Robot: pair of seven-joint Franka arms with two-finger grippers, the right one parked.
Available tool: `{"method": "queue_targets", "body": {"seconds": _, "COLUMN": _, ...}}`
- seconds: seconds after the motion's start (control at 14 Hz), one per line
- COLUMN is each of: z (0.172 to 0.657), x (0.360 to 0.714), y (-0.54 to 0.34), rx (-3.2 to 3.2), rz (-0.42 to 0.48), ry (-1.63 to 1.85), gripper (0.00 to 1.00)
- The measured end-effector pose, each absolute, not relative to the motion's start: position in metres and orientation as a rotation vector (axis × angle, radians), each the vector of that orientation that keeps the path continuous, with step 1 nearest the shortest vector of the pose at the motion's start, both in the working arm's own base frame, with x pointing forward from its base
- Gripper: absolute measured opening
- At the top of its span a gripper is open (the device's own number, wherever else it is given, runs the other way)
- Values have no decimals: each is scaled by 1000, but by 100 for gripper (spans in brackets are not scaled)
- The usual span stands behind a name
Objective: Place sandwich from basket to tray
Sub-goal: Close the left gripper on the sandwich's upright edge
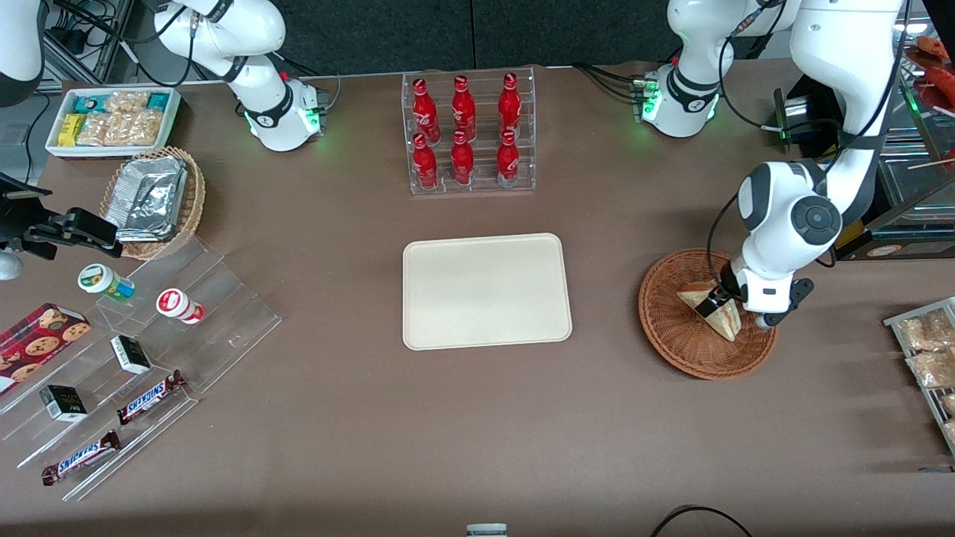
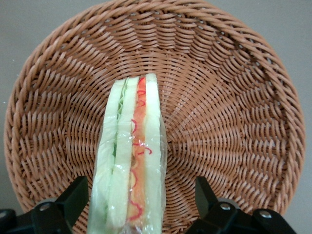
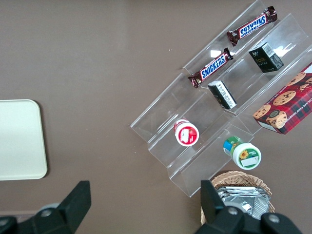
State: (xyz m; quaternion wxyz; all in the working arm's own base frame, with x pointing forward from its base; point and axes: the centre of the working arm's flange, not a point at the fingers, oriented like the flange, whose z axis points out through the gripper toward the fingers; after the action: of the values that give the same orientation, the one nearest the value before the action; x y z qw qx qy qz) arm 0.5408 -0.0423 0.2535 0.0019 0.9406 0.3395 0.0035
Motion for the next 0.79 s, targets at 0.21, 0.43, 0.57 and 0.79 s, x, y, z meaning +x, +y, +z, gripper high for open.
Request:
{"method": "queue_targets", "body": {"seconds": 0.21, "z": 251, "x": 540, "y": -41, "rx": 2942, "rz": 4, "ry": 1098, "gripper": 66}}
{"method": "queue_targets", "body": {"seconds": 0.43, "z": 250, "x": 539, "y": -40, "rx": 2941, "rz": 0, "ry": 1105, "gripper": 38}}
{"method": "queue_targets", "body": {"seconds": 0.57, "z": 250, "x": 539, "y": -40, "rx": 2942, "rz": -5, "ry": 1106, "gripper": 31}}
{"method": "queue_targets", "body": {"seconds": 0.79, "z": 258, "x": 543, "y": -41, "rx": 2957, "rz": -50, "ry": 1108, "gripper": 19}}
